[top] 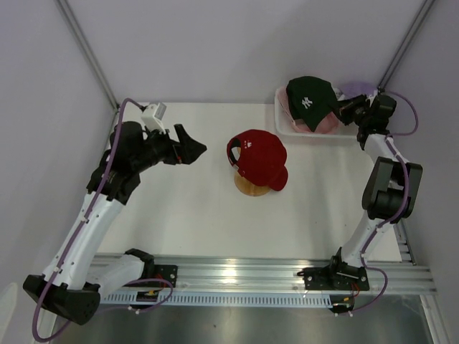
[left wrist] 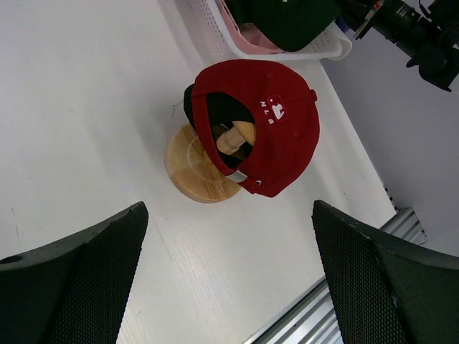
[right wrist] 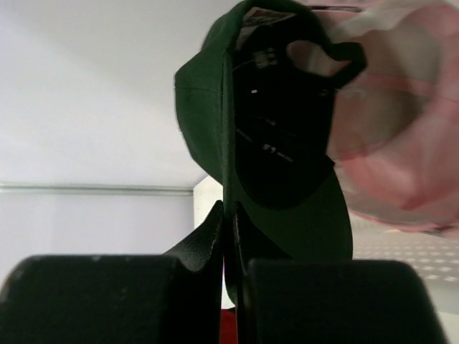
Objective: Stack the hats
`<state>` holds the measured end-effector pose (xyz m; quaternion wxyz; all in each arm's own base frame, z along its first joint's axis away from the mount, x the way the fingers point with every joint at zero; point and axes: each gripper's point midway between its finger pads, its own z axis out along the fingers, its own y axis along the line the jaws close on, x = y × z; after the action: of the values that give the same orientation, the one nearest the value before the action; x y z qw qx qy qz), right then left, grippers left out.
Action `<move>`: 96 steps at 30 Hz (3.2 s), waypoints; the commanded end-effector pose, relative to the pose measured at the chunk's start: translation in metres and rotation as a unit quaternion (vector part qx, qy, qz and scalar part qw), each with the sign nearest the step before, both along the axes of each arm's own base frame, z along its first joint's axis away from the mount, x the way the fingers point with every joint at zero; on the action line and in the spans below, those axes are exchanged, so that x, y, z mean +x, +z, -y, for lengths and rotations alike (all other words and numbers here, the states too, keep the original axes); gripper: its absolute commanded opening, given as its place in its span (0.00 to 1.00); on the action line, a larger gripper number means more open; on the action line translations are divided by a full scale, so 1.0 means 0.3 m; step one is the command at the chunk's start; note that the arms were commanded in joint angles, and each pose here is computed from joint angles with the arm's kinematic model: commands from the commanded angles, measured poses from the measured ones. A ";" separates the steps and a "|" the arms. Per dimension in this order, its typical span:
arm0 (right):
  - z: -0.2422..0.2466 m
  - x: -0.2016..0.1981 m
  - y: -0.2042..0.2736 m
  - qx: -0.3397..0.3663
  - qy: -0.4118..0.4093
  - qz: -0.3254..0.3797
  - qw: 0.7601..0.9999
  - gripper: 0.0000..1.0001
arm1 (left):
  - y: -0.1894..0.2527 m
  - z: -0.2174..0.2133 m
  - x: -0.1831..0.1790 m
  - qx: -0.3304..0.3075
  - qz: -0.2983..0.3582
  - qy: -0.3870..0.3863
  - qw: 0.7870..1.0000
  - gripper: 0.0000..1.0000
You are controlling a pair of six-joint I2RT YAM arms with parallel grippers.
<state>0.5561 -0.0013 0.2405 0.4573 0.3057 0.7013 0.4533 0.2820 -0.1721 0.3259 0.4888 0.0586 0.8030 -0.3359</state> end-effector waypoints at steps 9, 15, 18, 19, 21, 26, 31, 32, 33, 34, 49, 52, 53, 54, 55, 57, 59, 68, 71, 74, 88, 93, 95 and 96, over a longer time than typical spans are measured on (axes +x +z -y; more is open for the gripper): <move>0.136 -0.050 -0.064 -0.156 -0.043 -0.017 0.987 0.54 | -0.017 0.010 0.040 -0.008 -0.005 0.002 1.000 0.99; 0.095 -0.116 -0.095 -0.212 -0.033 -0.010 0.977 0.69 | -0.031 0.030 0.054 -0.013 -0.013 -0.008 1.000 0.99; 0.053 -0.130 -0.134 -0.229 -0.030 -0.009 0.973 0.72 | -0.037 0.030 0.055 -0.011 -0.015 -0.009 1.000 0.99; 0.040 -0.129 -0.145 -0.230 -0.028 -0.011 0.973 0.72 | -0.034 0.030 0.056 -0.012 -0.014 -0.009 1.000 0.99; 0.018 -0.116 -0.188 -0.232 -0.024 -0.020 0.972 0.72 | -0.036 0.028 0.055 -0.010 -0.015 -0.007 1.000 1.00; 0.027 -0.071 -0.239 -0.230 -0.033 -0.031 0.972 0.64 | -0.029 0.010 0.052 0.000 -0.012 0.003 1.000 0.99; 0.042 -0.040 -0.205 -0.227 -0.044 -0.008 0.973 0.35 | -0.020 -0.006 0.057 0.008 -0.008 0.016 1.000 0.99; 0.043 -0.040 -0.198 -0.228 -0.045 -0.007 0.973 0.35 | -0.018 -0.006 0.060 0.008 -0.007 0.017 1.000 1.00; 0.045 -0.046 -0.191 -0.227 -0.044 -0.011 0.973 0.37 | -0.017 -0.005 0.064 0.009 -0.008 0.017 1.000 0.99; 0.052 -0.047 -0.174 -0.226 -0.043 -0.009 0.973 0.39 | -0.019 -0.005 0.066 0.010 -0.009 0.017 1.000 1.00; 0.146 -0.115 -0.175 -0.277 -0.092 -0.060 0.955 0.60 | -0.053 0.034 0.110 0.005 -0.028 -0.002 1.000 0.99; 0.154 -0.100 -0.227 -0.279 -0.095 -0.080 0.952 0.60 | -0.053 0.030 0.113 0.010 -0.029 0.001 1.000 0.99; 0.157 -0.100 -0.262 -0.279 -0.092 -0.096 0.951 0.60 | -0.052 0.027 0.117 0.012 -0.027 0.003 1.000 1.00; 0.157 -0.094 -0.263 -0.280 -0.092 -0.098 0.951 0.60 | -0.051 0.025 0.118 0.014 -0.027 0.004 1.000 0.99; 0.163 -0.093 -0.270 -0.283 -0.096 -0.102 0.949 0.59 | -0.052 0.024 0.119 0.016 -0.027 0.005 0.999 1.00; 0.161 -0.105 -0.290 -0.286 -0.099 -0.111 0.947 0.60 | -0.052 0.022 0.126 0.018 -0.027 0.007 0.999 0.99; 0.170 -0.102 -0.289 -0.288 -0.110 -0.107 0.945 0.61 | -0.042 0.025 0.132 0.019 -0.025 0.006 0.999 1.00; 0.132 0.022 -0.319 -0.253 -0.090 -0.076 0.960 0.56 | -0.060 0.025 0.168 0.032 -0.035 0.010 0.999 0.99; 0.115 0.054 -0.328 -0.232 -0.088 -0.061 0.967 0.47 | -0.058 0.018 0.177 0.039 -0.034 0.017 0.999 1.00; 0.106 0.052 -0.305 -0.205 -0.101 -0.032 0.973 0.24 | -0.058 0.017 0.184 0.043 -0.035 0.018 0.998 0.99; 0.001 -0.135 0.386 0.031 0.015 0.262 0.964 0.00 | -0.014 0.028 0.165 0.032 -0.025 0.004 0.999 0.99; -0.087 -0.215 0.564 0.098 0.091 0.288 0.948 0.00 | 0.026 0.033 0.146 0.013 -0.008 0.002 1.000 1.00; -0.142 -0.251 0.602 0.109 0.118 0.292 0.943 0.00 | 0.047 0.037 0.158 0.002 -0.003 0.009 1.000 0.99; -0.163 -0.267 0.608 0.122 0.131 0.284 0.942 0.00 | 0.090 0.039 0.175 -0.006 0.013 0.013 1.000 0.99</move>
<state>0.5210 0.0074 0.3608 0.5575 0.2108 0.5457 0.5891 0.3296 -0.1823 0.3101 0.4568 0.0531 0.8323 -0.3095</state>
